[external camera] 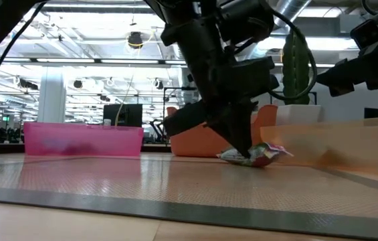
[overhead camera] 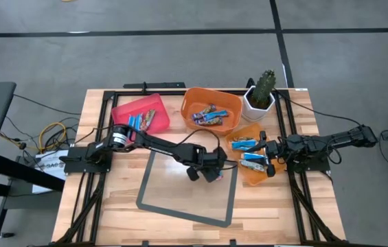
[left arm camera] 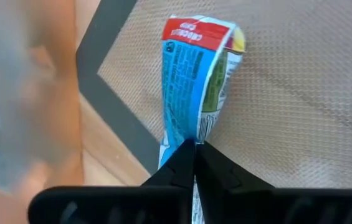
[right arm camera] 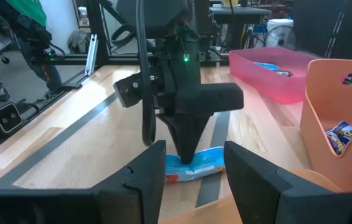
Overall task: Pick and place Granola Bars by type
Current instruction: Put the red granola bar into the red bin
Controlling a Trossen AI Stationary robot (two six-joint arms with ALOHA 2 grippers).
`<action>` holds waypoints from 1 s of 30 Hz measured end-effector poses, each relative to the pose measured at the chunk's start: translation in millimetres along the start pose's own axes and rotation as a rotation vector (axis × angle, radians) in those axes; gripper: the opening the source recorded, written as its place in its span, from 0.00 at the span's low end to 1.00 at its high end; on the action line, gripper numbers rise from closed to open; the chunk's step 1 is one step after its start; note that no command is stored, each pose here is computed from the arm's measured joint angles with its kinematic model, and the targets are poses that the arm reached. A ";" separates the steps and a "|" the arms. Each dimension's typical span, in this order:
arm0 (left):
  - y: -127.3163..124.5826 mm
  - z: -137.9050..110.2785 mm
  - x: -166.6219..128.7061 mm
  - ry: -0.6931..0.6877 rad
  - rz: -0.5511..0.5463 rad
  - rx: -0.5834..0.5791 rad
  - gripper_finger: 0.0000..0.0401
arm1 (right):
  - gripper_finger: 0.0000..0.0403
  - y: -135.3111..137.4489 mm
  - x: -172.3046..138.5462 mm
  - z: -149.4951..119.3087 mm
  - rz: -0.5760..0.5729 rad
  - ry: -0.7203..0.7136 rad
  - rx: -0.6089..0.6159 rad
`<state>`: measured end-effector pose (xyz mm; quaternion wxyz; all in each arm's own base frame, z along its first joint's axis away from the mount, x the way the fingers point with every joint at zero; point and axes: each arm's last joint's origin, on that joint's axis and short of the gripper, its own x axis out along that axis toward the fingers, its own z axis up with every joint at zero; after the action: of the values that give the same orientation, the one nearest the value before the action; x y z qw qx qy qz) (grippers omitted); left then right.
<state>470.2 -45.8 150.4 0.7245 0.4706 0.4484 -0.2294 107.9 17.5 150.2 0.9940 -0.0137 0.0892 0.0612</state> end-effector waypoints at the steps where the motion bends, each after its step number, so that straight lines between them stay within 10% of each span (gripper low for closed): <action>1: 0.2 0.3 -0.8 0.009 0.009 -0.010 0.00 | 0.38 0.0 0.0 0.0 0.000 0.000 0.000; 12: 2.9 12.7 -35.7 0.081 0.133 -0.215 0.00 | 0.38 0.0 0.0 0.0 0.000 0.000 0.000; 30: -23.4 3.5 -120.2 0.390 0.280 -0.863 0.00 | 0.38 0.0 0.0 0.0 0.001 0.000 0.000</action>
<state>394.8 -70.2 243.8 0.7798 0.2175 0.5622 0.1689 108.0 17.5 150.2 0.9940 -0.0139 0.0894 0.0615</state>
